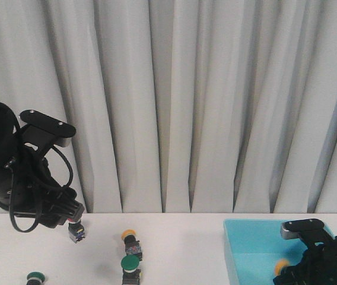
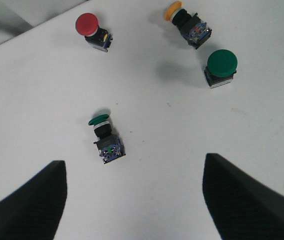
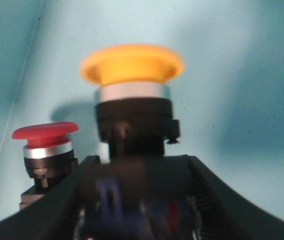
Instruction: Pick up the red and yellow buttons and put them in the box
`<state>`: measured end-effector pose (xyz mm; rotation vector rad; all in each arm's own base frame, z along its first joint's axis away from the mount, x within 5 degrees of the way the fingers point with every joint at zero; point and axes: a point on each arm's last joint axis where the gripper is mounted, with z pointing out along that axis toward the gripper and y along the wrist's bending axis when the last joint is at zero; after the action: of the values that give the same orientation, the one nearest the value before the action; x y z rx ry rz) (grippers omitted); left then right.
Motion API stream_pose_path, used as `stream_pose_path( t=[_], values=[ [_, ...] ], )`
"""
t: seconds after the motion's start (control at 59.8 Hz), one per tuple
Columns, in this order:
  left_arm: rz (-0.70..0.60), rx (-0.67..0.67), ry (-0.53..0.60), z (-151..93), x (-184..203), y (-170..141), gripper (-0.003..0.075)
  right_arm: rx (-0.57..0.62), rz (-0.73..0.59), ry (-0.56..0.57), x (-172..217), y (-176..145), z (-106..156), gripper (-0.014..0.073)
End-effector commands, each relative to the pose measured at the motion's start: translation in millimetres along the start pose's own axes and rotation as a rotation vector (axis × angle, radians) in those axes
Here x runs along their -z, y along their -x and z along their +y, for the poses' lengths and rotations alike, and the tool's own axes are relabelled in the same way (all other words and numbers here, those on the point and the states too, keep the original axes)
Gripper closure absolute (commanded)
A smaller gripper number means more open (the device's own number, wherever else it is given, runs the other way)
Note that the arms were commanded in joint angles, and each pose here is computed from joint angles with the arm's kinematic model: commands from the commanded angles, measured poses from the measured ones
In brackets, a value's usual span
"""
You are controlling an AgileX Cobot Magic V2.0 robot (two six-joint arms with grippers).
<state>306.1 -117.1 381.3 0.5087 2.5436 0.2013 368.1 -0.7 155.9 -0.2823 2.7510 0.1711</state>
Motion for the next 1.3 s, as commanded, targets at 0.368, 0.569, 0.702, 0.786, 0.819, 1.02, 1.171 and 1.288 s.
stream_pose_path(
  t=[0.368,0.569,0.702,0.786,0.819,1.02,1.171,1.288],
  values=[
    [-0.078,0.023,0.018,7,23,1,0.0176,-0.007,-0.163,-0.024,49,20,3,0.0106],
    [-0.085,0.021,0.015,6,23,2,0.0176,-0.019,-0.43,-0.042,121,32,16,0.011],
    [-0.108,0.031,-0.013,4,23,4,0.0197,0.007,-0.667,-0.07,186,32,28,0.0148],
    [-0.134,0.038,-0.034,2,24,6,0.0219,0.052,-0.818,-0.106,228,25,37,0.0203],
    [-0.148,0.043,-0.048,1,24,7,0.0232,0.087,-0.885,-0.132,249,18,42,0.0249],
    [-0.224,0.065,-0.101,-4,26,14,0.0314,0.163,-1.074,-0.185,315,-14,61,0.0594],
    [-0.241,0.082,-0.139,-7,26,16,0.04,0.155,-1.133,-0.179,335,-28,68,0.0603],
    [-0.265,0.066,-0.204,-13,28,18,0.0552,0.152,-1.159,-0.179,343,-34,71,0.0603]
  ],
)
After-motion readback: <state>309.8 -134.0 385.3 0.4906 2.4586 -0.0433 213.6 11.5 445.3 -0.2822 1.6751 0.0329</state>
